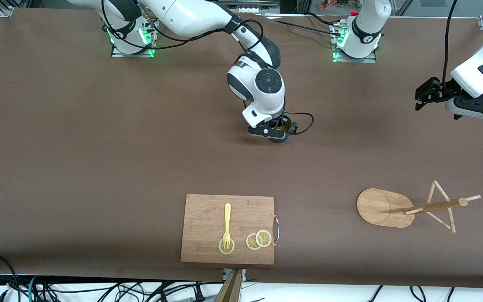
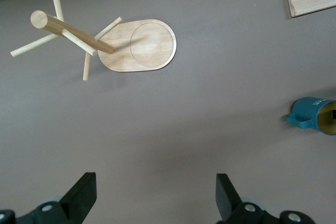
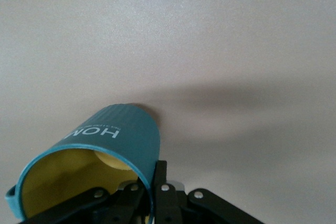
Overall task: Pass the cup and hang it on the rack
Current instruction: 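Carry the teal mug with the right gripper toward the table middle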
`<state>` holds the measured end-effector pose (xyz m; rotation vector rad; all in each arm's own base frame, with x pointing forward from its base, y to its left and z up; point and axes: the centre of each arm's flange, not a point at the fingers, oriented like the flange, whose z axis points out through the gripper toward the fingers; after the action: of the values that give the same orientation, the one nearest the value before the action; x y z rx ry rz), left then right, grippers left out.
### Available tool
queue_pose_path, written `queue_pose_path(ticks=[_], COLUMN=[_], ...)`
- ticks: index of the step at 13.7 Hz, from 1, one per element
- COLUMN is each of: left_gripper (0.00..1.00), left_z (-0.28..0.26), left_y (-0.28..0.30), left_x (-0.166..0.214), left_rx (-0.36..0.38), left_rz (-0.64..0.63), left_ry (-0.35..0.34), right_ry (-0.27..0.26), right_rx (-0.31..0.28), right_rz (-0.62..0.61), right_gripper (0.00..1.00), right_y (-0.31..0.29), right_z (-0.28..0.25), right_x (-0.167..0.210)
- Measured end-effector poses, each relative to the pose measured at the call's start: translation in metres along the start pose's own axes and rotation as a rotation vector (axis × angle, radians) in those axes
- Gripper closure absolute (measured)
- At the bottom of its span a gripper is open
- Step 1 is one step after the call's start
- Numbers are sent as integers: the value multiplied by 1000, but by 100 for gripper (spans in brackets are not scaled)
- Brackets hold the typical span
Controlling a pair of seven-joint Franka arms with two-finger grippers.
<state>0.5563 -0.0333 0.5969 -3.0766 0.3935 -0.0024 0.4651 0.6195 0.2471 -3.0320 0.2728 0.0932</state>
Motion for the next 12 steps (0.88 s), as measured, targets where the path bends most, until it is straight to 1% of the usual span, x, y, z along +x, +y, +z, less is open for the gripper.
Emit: queue_pose_path(ticks=[12], left_gripper=[0], left_z=[0], left_y=[0], left_x=[0], left_rx=[0], left_rz=[0], left_ry=[0], right_ry=[-2], right_rx=[-2], right_rz=[9], right_gripper=[96], right_y=[-1], right_z=[15], right_x=[-4])
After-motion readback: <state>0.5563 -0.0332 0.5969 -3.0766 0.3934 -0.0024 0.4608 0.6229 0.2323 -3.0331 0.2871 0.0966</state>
